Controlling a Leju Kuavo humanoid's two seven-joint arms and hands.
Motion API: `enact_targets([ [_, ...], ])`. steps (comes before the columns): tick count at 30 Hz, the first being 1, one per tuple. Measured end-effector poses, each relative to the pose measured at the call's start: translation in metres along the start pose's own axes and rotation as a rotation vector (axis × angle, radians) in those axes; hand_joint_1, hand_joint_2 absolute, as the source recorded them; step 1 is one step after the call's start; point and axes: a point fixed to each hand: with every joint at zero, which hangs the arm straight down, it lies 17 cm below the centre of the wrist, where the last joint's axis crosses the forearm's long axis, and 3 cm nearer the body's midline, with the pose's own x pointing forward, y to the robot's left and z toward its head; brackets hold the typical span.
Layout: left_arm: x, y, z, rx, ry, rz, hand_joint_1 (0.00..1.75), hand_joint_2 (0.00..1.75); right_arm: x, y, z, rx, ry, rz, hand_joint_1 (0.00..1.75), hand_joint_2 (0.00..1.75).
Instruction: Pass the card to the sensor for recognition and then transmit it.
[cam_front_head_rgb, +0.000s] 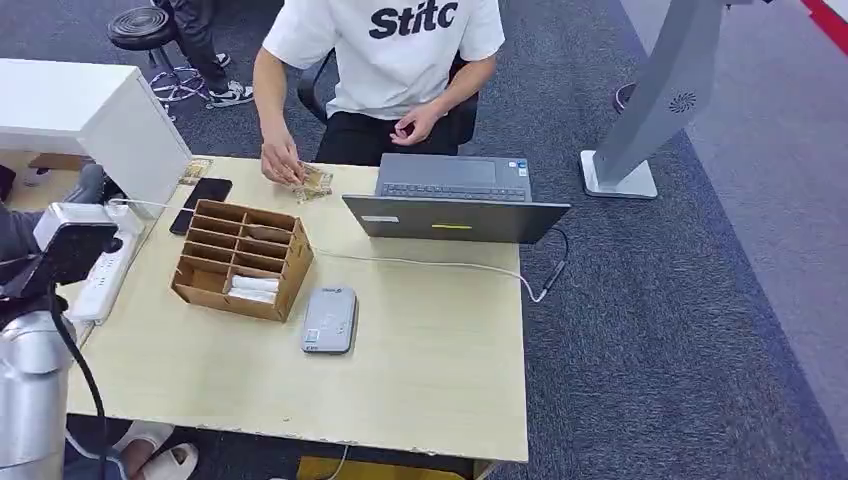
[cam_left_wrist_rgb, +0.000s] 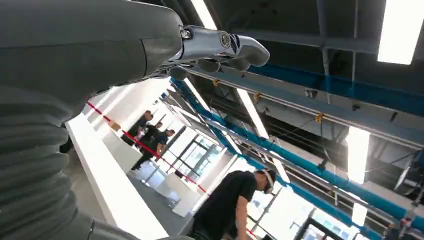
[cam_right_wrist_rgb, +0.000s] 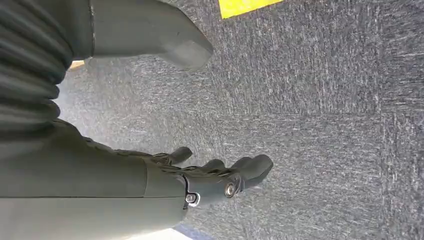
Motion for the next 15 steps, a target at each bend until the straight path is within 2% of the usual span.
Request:
enact_targets([
  [7, 0.029, 0.018, 0.083, 0.03, -0.015, 0.103, 0.0, 1.75, -0.005, -0.003, 0.0, -0.013, 0.014, -0.039, 0.0, 1.75],
  [12, 0.037, 0.04, 0.123, 0.067, 0.015, 0.148, 0.0, 1.75, -0.01, -0.003, 0.001, -0.019, 0.031, -0.061, 0.0, 1.75],
  [15, 0.039, 0.047, 0.136, 0.068, 0.034, 0.15, 0.0, 1.75, -0.011, -0.003, 0.001, -0.022, 0.038, -0.071, 0.0, 1.75],
])
